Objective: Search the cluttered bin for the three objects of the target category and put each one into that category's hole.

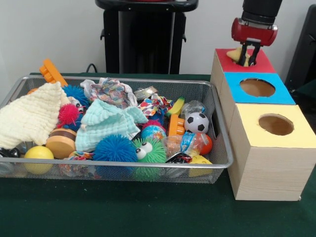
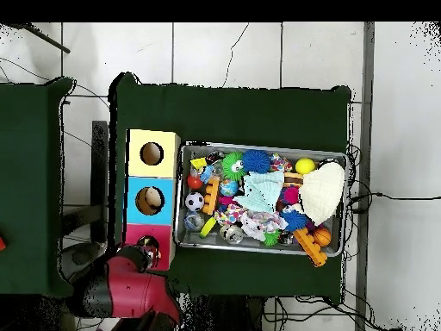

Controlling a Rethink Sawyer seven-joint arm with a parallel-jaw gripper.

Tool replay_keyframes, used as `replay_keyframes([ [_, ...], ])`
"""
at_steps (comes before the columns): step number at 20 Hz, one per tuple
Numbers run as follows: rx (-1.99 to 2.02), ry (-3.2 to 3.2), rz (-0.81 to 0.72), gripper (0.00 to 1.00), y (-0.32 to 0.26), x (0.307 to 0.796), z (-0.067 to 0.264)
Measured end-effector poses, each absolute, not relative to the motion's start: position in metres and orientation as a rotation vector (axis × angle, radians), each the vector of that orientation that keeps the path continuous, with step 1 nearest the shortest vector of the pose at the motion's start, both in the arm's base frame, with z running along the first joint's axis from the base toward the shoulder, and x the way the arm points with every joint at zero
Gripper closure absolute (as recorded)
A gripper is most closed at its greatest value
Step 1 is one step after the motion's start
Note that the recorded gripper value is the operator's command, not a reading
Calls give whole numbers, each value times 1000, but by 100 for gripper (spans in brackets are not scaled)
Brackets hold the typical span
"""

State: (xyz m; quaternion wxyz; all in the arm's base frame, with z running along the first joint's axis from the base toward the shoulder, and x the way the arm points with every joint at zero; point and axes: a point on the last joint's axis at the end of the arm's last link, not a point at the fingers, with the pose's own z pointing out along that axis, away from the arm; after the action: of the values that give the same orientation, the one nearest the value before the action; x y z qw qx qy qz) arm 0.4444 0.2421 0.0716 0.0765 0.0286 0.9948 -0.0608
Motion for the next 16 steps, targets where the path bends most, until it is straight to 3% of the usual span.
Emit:
replay_keyframes([
  [16, 95, 2968, -164, 100, 242, 448, 80],
])
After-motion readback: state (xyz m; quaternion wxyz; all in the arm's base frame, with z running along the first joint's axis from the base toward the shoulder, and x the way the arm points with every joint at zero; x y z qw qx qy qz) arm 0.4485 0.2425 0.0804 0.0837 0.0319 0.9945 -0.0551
